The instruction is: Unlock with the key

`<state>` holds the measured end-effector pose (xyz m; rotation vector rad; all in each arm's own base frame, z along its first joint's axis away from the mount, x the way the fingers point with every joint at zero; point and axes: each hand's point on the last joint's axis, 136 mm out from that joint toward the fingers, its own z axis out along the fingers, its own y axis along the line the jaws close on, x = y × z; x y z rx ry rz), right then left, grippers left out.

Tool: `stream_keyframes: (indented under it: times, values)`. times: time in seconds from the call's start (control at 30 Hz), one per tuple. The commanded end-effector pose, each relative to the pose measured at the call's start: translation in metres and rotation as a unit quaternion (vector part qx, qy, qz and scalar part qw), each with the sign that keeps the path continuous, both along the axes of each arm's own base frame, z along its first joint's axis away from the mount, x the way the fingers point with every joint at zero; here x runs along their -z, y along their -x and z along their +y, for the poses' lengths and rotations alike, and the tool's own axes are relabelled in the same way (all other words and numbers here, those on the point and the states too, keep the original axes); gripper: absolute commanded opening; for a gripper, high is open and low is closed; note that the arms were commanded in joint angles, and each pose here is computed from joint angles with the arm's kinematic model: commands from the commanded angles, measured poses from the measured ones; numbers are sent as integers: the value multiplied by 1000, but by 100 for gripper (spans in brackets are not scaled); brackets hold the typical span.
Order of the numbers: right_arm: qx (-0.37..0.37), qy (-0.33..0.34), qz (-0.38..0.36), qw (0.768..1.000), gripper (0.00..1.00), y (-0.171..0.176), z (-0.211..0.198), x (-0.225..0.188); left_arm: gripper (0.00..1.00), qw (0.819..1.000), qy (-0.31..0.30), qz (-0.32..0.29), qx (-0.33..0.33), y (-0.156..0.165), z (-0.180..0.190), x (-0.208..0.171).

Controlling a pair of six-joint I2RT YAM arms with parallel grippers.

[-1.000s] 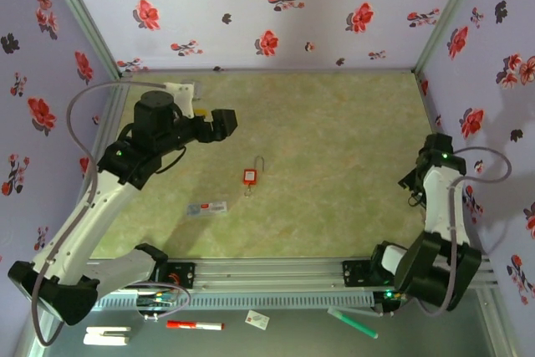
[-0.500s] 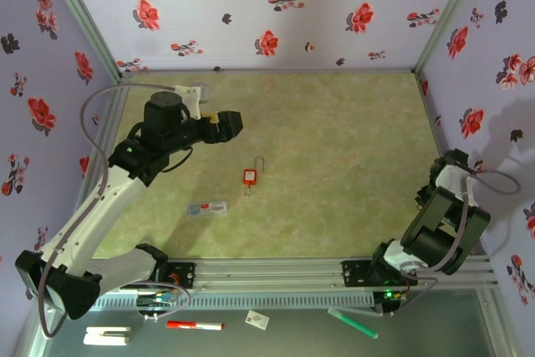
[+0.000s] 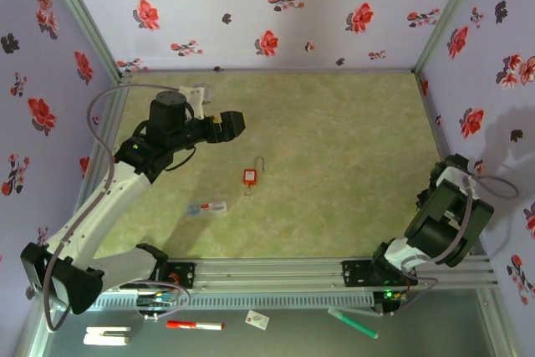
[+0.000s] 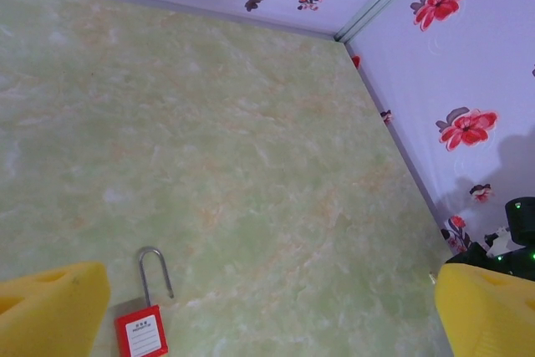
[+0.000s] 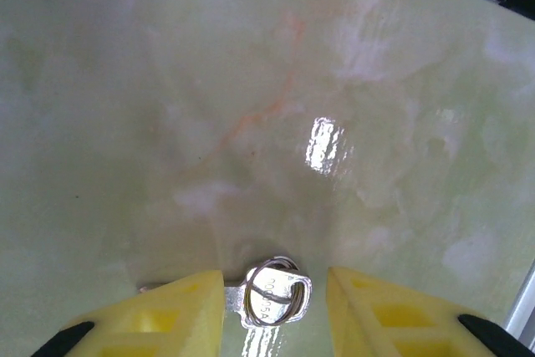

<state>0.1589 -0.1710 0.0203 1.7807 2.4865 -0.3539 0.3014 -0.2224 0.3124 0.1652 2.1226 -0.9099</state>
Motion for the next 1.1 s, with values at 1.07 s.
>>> stream_keyframes:
  times: [1.07]
  values:
    - [-28, -59, -74, 995, 0, -29, 31, 5, 99, 999, 20, 33, -20, -9, 9, 23]
